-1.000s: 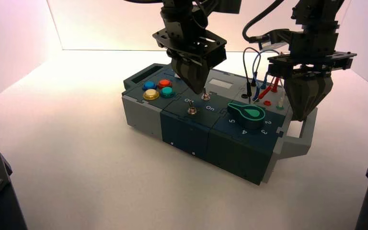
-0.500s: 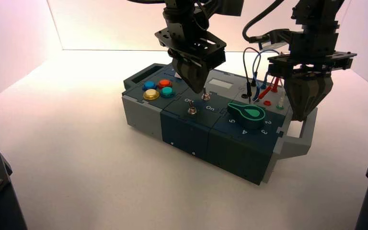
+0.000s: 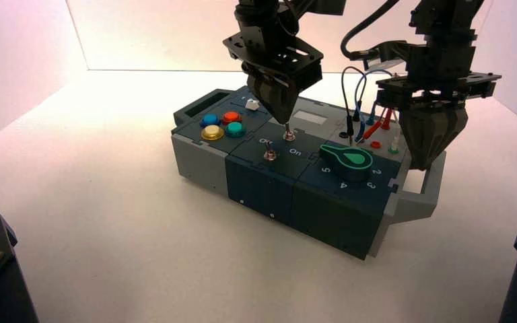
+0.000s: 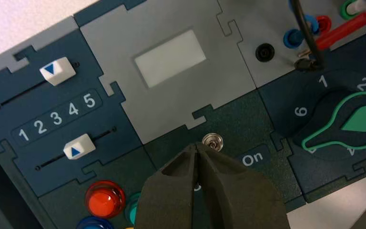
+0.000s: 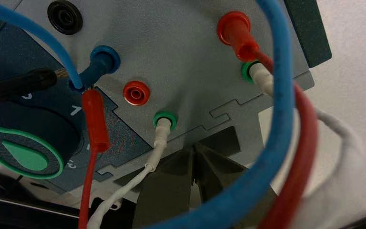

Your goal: Flip the top switch on with the left gripper.

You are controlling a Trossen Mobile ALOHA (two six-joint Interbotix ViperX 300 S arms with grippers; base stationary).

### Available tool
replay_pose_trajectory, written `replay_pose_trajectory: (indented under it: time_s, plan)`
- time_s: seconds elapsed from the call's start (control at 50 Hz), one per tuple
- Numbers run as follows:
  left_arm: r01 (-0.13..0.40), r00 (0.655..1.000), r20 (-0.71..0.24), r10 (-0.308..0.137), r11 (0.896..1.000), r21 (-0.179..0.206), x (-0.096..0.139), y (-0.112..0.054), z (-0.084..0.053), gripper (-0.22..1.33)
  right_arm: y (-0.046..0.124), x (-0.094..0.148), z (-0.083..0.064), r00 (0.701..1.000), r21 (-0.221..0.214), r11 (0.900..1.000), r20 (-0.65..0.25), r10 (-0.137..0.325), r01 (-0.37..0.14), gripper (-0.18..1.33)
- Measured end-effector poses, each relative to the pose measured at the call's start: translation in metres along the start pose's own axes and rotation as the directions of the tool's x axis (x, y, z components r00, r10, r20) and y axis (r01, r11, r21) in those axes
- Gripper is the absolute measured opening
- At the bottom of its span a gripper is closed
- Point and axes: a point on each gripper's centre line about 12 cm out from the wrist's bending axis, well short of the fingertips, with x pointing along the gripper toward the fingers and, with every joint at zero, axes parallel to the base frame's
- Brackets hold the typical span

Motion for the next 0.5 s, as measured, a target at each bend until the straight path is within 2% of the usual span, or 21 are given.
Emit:
replay_pose_trajectory:
  time_s: [0.5]
  plan:
    - [0.005,1.0,-0.016,-0.005,1.0,0.003,-0.0005,-0.0022,-0.001,-0.17,0.0,0.0,0.0004,1.0,0.0,1.0,0.003,0.0,0.0,-0.15]
